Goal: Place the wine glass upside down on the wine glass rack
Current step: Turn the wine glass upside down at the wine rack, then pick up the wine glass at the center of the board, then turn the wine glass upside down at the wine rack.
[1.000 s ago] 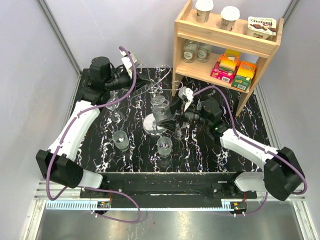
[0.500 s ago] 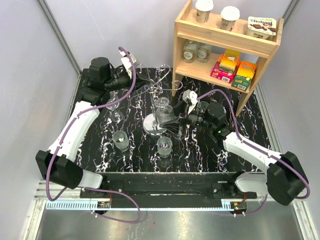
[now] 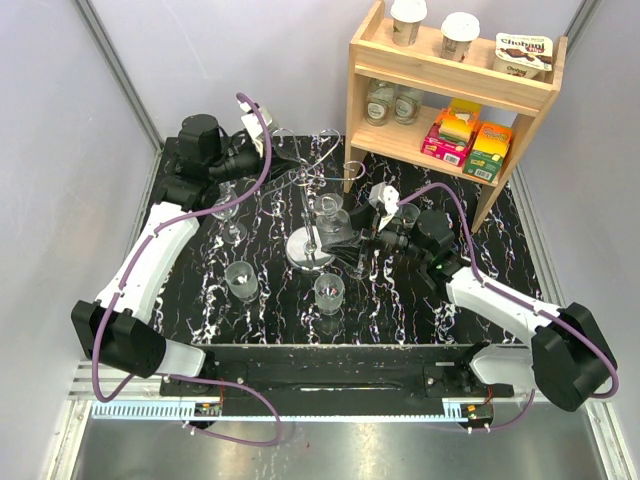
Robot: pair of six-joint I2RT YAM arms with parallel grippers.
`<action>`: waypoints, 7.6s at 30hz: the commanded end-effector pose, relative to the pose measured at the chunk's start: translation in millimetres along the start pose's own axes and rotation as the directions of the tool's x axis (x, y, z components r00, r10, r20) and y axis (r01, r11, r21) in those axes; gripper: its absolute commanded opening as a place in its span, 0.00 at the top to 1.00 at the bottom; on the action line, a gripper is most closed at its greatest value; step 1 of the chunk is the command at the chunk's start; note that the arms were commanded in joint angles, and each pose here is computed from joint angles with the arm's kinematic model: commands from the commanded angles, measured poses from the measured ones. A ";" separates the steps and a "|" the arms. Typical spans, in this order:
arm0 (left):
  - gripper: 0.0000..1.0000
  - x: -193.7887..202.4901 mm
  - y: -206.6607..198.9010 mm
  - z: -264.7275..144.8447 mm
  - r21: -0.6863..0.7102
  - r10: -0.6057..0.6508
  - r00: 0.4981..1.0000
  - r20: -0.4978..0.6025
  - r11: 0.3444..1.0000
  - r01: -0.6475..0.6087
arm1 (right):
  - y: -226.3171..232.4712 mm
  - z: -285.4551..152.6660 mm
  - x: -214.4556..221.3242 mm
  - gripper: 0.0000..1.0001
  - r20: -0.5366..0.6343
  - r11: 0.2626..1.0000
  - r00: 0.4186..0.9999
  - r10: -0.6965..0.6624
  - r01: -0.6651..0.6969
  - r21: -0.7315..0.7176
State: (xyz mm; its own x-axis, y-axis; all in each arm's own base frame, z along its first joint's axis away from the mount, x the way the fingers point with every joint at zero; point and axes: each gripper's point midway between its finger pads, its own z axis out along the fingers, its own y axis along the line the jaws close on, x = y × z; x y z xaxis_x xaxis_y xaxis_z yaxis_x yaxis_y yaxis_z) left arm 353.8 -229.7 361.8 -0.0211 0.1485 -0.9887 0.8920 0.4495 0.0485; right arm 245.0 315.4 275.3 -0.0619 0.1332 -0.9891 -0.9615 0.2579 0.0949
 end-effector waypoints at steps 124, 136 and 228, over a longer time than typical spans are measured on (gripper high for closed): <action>0.01 -88.5 -22.2 -111.5 -0.307 0.158 0.987 -0.020 0.939 -0.156 | -187.3 -162.2 103.7 0.44 -0.817 0.956 0.560 0.136 0.143 0.257; 0.01 -83.9 -22.2 -109.8 -0.300 0.153 0.988 -0.027 0.941 -0.154 | -192.0 -155.1 134.5 0.50 -0.859 0.962 0.495 0.127 0.150 0.228; 0.14 -127.3 -97.7 -6.4 0.300 0.008 0.977 0.211 0.951 -0.073 | 10.6 -32.1 -274.5 1.00 0.000 0.956 0.995 0.098 -0.094 -0.278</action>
State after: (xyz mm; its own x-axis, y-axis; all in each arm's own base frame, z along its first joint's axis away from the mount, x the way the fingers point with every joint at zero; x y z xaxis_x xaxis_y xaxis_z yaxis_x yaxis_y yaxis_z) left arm 275.8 -295.8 470.8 0.0272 0.0015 -0.9996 0.9815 0.1895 0.0270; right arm 262.5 251.4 517.7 -0.2562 0.1233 -0.9587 -0.9653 0.0190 0.2604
